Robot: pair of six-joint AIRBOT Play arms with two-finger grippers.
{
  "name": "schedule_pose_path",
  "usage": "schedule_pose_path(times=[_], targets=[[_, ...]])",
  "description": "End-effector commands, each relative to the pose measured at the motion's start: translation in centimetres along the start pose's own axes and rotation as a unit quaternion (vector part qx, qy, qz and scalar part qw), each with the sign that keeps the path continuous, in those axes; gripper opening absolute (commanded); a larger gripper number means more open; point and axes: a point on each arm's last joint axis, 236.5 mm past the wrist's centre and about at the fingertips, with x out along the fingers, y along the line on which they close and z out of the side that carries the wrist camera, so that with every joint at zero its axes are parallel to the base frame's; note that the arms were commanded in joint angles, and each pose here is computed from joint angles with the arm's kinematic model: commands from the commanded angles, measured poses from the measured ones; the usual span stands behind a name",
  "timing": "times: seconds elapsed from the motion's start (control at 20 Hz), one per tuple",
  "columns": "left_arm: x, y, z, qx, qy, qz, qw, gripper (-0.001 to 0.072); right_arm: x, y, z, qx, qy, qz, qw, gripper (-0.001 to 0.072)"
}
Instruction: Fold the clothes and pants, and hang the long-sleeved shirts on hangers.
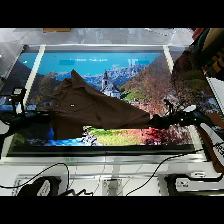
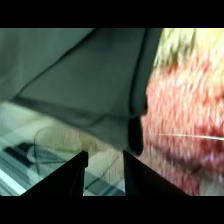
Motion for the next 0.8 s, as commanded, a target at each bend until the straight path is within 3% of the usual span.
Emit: schedule_pose_path(times=[0.0, 0.05, 0.15, 0.45, 0.75], targets=[[0.0, 0.0, 0.0, 0.000, -0.001, 0.001, 1.000, 0.0011, 1.2, -0.9, 0.1, 0.039, -0.002, -0.009, 0.999, 0.0268], [0.0, 0.1, 0.1, 0.000, -0.001, 0.001, 1.000, 0.0011, 1.2, -1.4, -0.2, 0.034, 0.003, -0.019, 0.999, 0.0270], [0.0, 0.0, 0.0, 0.000, -0.001, 0.001, 1.000, 0.0011, 1.1, -2.2, -0.7, 0.025, 0.013, -0.035, 0.999, 0.0353], [0.0, 0.0, 0.0, 0.000, -0.001, 0.001, 1.000, 0.0011, 1.2, -2.4, -1.0, 0.024, 0.021, -0.038, 0.999, 0.0334], [0.0, 0.0, 0.1, 0.000, -0.001, 0.001, 1.000, 0.0011, 2.5, -0.9, 0.0, 0.047, -0.001, 0.014, 0.999, 0.0304]])
